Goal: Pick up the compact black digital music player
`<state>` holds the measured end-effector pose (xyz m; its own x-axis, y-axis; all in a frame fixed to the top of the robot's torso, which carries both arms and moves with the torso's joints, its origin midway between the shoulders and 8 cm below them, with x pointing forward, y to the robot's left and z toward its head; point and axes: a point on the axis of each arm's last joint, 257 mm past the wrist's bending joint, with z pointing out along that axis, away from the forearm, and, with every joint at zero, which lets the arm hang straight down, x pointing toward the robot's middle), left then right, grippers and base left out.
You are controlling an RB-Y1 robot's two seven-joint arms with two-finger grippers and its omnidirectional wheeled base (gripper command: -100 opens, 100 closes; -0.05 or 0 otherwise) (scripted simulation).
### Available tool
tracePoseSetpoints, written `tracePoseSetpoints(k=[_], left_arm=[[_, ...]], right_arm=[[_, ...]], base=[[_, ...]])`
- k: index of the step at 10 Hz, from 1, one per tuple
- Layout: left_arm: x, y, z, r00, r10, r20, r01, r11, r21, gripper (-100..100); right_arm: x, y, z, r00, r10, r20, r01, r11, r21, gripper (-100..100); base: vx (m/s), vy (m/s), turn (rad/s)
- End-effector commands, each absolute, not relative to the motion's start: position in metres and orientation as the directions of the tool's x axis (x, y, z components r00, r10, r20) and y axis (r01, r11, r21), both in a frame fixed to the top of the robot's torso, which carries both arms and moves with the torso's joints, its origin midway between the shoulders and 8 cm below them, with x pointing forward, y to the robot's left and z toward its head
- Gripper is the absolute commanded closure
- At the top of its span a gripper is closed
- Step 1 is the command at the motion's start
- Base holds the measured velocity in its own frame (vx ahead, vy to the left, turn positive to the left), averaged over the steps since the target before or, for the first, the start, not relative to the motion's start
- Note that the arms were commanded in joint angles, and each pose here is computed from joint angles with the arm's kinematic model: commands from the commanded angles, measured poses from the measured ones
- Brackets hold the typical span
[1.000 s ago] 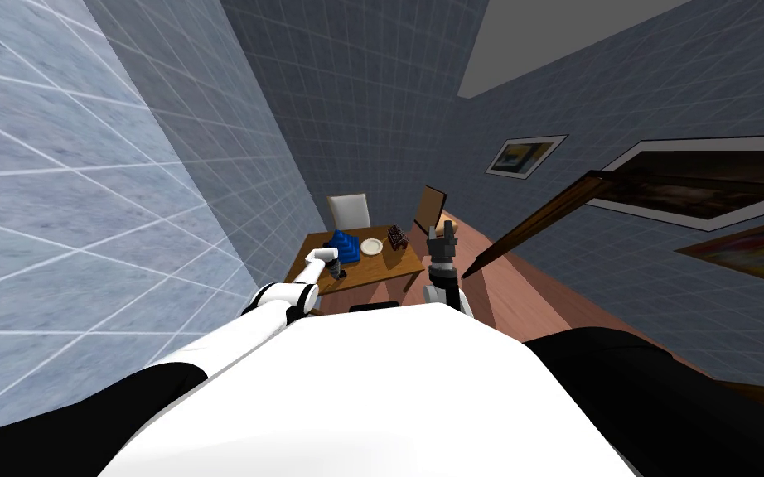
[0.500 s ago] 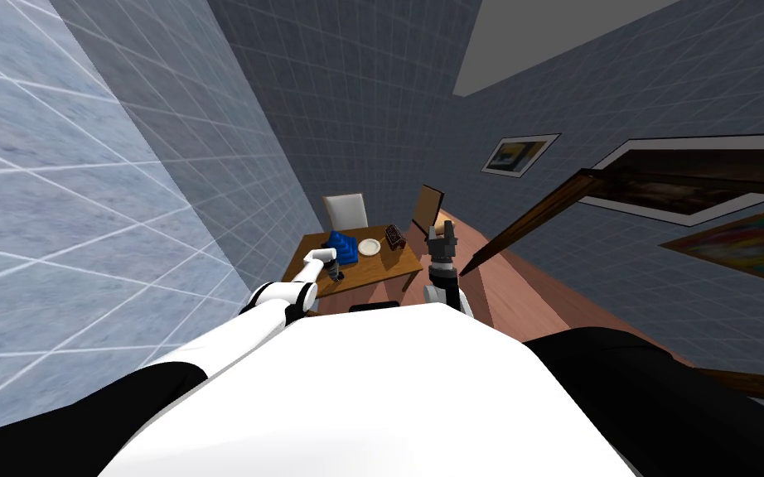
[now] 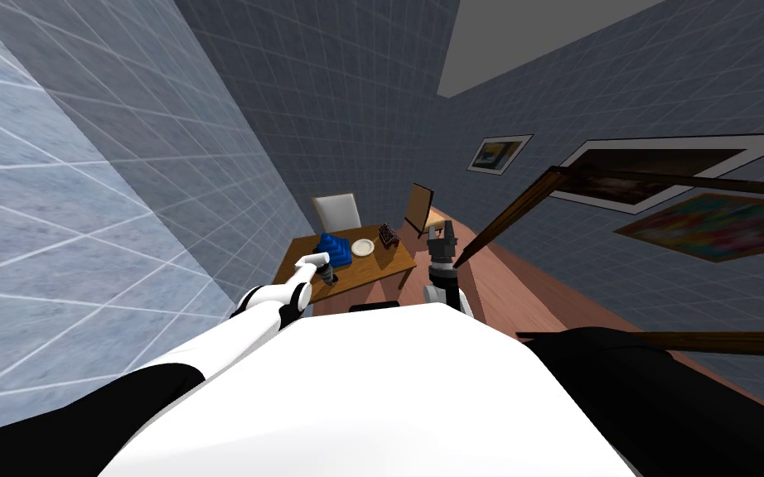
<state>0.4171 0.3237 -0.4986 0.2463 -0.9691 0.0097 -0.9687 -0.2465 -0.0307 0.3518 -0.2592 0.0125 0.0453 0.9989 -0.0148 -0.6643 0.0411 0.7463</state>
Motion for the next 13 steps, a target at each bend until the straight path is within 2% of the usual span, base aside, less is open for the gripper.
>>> tracePoseSetpoints(k=[1, 2, 6, 7, 8, 13], left_arm=[[0.417, 0.324, -0.499, 0.246, -0.969, 0.010, -0.969, -0.247, -0.031, -100], [0.418, 0.324, -0.499, 0.247, -0.969, 0.010, -0.968, -0.247, -0.033, 100], [0.417, 0.324, -0.499, 0.247, -0.969, 0.010, -0.968, -0.247, -0.032, 100], [0.417, 0.324, -0.499, 0.247, -0.969, 0.010, -0.968, -0.247, -0.032, 0], [0.422, 0.316, -0.495, 0.233, -0.972, 0.010, -0.972, -0.234, -0.033, 100], [0.438, 0.277, -0.477, 0.166, -0.986, 0.011, -0.986, -0.166, -0.033, 100]], right_arm=[[0.352, -0.259, 0.013, 0.045, 0.999, -0.015, -0.664, 0.041, 0.746, 0], [0.352, -0.259, 0.013, 0.045, 0.999, -0.015, -0.664, 0.041, 0.746, 0], [0.352, -0.259, 0.013, 0.045, 0.999, -0.015, -0.664, 0.041, 0.746, 0], [0.352, -0.259, 0.013, 0.045, 0.999, -0.015, -0.664, 0.041, 0.746, 0], [0.352, -0.259, 0.013, 0.045, 0.999, -0.015, -0.664, 0.041, 0.746, 0], [0.352, -0.259, 0.012, 0.045, 0.999, -0.015, -0.664, 0.041, 0.746, 0]], base=[[-0.002, -0.005, -0.023], [0.000, 0.000, 0.000], [0.000, 0.000, 0.000], [0.000, 0.000, 0.000], [0.002, 0.013, 0.126], [0.008, 0.021, 0.151]])
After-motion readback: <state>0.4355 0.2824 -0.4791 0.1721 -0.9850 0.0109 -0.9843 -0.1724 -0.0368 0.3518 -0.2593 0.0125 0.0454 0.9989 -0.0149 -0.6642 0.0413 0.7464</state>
